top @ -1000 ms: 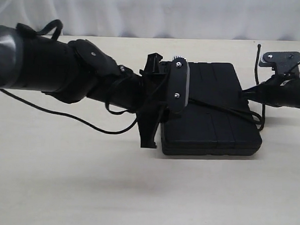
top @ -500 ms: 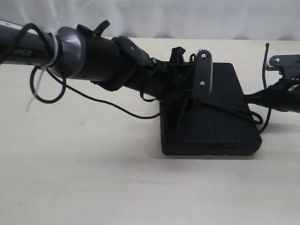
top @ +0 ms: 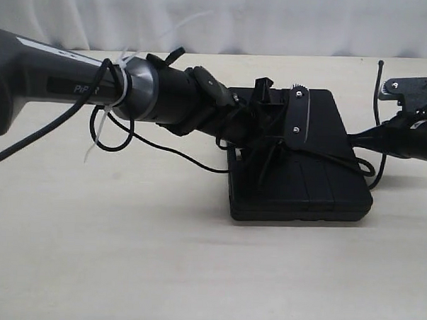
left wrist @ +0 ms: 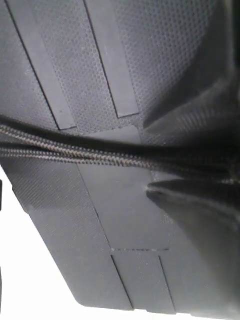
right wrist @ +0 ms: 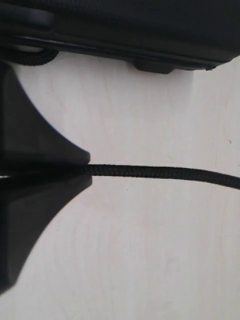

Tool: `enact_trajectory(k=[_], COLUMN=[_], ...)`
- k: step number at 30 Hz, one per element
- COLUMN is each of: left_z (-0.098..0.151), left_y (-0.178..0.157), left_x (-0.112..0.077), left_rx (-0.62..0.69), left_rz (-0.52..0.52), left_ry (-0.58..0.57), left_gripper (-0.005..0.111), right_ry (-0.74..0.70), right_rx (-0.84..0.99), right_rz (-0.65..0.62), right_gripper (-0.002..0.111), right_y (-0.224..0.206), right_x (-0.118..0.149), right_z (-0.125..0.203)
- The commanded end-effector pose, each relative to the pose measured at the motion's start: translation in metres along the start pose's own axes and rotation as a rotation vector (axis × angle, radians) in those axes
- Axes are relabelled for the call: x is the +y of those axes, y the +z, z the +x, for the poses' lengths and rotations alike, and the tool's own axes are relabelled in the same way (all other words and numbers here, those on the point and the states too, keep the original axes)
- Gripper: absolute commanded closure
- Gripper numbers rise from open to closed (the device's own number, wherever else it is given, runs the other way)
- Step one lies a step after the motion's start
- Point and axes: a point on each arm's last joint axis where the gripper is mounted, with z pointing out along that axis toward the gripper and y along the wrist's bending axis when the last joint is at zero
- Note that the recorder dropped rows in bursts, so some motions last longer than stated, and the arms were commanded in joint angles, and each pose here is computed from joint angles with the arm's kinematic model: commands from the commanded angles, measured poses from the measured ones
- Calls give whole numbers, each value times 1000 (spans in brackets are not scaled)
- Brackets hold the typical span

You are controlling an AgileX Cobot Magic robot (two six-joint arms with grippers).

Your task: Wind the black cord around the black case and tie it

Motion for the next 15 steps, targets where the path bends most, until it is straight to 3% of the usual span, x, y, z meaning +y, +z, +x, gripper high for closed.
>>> enact_trajectory(k=[1, 2, 11, 15], left_z=[0, -1, -14, -15], left_y=[0, -1, -17, -20], left_x=[0, 1, 12, 15], left_rx=[6, 3, -27, -24], left_rz=[-6, -10, -50, -69], left_ry=[36, 37, 33, -36], left_gripper=[101, 107, 107, 107], right_ry=[-11, -11, -3, -3], right_rx=[-16, -16, -21, -23], right_rz=[2, 2, 4, 4], right_gripper=[104, 104, 104, 104], right_y=[-3, -3, -3, -3], right_x=[0, 0, -1, -1], right_z=[-2, -2, -2, -3])
